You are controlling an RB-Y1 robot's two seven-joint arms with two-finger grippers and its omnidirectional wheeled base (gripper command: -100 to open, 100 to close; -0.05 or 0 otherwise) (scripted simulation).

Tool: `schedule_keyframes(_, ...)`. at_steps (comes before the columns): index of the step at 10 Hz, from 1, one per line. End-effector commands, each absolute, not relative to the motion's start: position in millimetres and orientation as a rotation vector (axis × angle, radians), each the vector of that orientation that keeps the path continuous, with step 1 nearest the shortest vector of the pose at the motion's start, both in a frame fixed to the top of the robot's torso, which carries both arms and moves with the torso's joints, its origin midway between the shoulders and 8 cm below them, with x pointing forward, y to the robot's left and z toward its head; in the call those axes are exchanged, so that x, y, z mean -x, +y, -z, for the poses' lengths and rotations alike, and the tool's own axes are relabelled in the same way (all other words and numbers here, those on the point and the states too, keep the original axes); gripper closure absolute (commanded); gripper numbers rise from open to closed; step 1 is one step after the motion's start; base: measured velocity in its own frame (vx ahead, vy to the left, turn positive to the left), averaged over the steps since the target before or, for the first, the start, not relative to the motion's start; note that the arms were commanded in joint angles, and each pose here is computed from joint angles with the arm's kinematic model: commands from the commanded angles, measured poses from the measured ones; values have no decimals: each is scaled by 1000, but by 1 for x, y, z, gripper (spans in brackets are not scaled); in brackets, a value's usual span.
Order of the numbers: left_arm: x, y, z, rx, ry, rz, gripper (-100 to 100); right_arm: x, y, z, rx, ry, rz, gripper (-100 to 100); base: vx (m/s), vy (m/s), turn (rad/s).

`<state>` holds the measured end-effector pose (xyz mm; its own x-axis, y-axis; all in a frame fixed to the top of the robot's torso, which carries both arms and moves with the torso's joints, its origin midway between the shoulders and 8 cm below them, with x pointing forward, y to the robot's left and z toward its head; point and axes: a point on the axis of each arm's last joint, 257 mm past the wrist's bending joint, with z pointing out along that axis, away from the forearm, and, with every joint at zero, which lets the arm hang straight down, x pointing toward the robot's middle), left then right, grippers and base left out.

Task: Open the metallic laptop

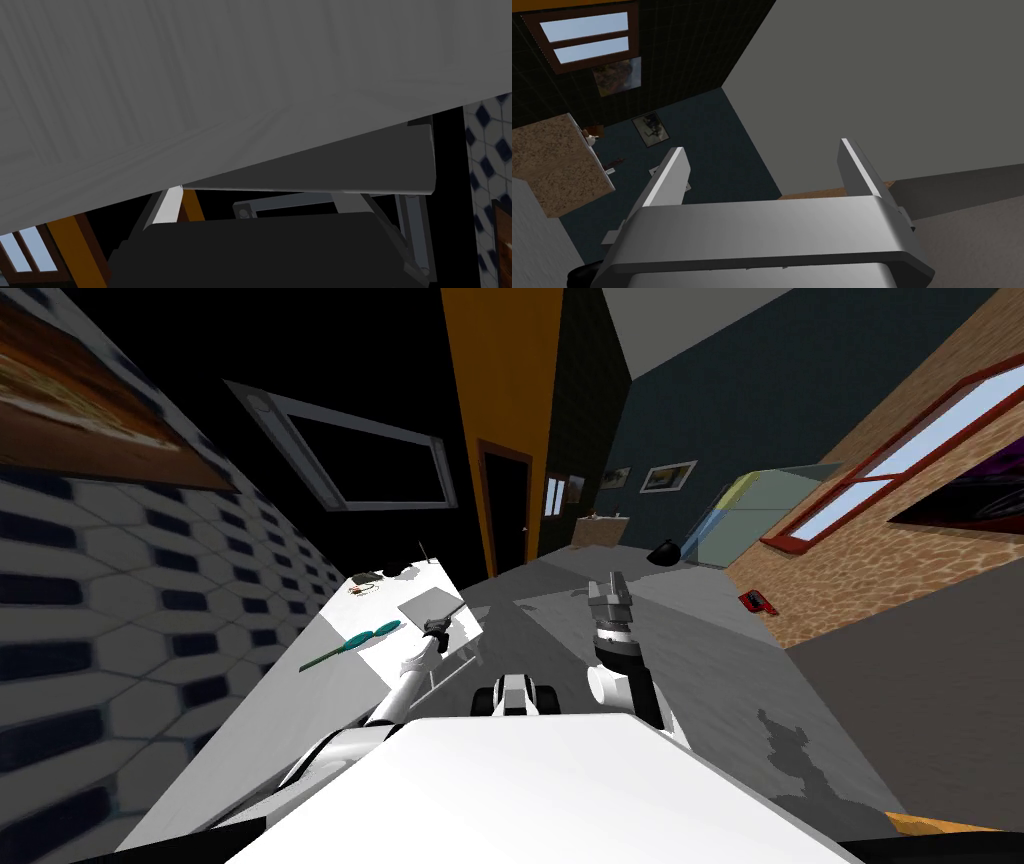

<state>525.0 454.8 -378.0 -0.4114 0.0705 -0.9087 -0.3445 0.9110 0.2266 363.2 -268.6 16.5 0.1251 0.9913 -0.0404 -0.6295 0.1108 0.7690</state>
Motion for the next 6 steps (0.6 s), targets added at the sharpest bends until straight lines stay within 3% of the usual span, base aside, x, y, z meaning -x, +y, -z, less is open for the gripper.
schedule_keyframes(1, -505, 467, 396, 246, 1982, -495, -100, -363, -269, -16, -688, 661, -1327, 0, 22, -13, 24)
schedule_keyframes(2, -526, 487, 368, 246, 1933, -550, -100, -363, -269, -16, -688, 661, -1327, 0, -142, -18, -326)
schedule_keyframes(3, -515, 497, 379, 298, 1948, -565, -100, -363, -269, -17, -687, 661, -1327, 0, -202, -2, -423)
schedule_keyframes(4, -510, 504, 380, 318, 1951, -596, -100, -363, -269, -17, -687, 661, -1327, 0, -115, 26, -116)
schedule_keyframes(6, -525, 529, 350, 334, 1893, -671, -100, -363, -269, -17, -687, 661, -1327, 0, -184, 22, -372)
